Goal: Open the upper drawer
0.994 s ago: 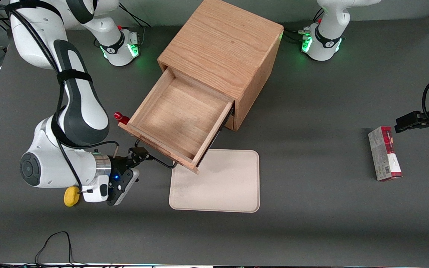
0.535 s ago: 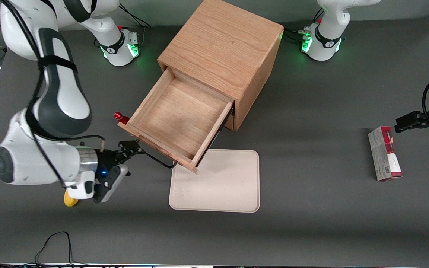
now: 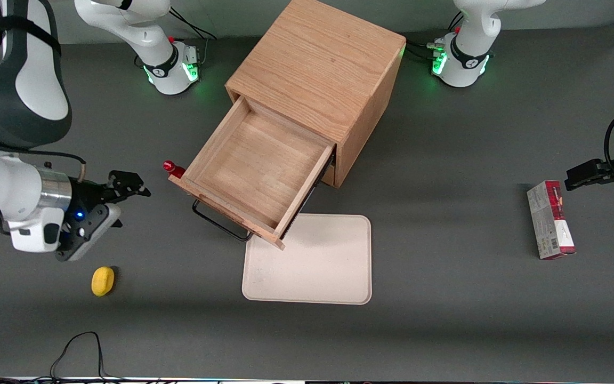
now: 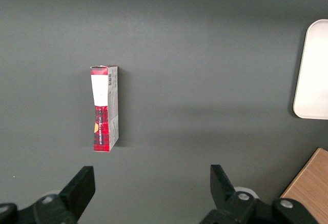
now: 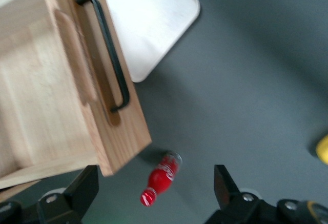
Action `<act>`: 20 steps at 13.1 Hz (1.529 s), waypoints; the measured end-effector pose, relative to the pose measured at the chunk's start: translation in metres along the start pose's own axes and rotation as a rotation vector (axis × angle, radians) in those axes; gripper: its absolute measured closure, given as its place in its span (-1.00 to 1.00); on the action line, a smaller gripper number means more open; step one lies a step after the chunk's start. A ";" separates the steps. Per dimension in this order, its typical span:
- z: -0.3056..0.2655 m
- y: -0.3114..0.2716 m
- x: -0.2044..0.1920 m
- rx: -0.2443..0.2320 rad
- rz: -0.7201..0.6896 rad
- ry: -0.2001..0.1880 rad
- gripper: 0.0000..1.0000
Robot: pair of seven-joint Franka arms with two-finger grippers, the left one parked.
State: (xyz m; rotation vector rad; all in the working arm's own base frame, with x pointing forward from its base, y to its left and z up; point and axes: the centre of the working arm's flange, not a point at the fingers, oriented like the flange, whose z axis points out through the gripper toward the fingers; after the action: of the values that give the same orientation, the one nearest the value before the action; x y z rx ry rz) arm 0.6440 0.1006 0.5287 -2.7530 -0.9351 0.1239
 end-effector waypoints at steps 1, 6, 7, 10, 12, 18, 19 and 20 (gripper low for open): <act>0.003 -0.002 -0.014 -0.025 0.042 0.006 -1.00; 0.016 -0.028 -0.076 -0.076 0.332 -0.013 -1.00; 0.016 -0.028 -0.079 -0.085 0.345 -0.019 -1.00; 0.011 -0.028 -0.083 -0.111 0.376 -0.012 -1.00; 0.005 -0.030 -0.085 -0.118 0.396 0.005 -1.00; -0.005 -0.039 -0.102 -0.131 0.429 0.050 -1.00; -0.003 -0.039 -0.106 -0.131 0.440 0.053 -1.00; -0.003 -0.035 -0.112 -0.130 0.453 0.058 -1.00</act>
State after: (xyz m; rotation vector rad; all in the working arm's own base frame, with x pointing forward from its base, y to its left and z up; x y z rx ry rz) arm 0.5344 0.0587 0.5414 -3.0237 -0.3009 0.0595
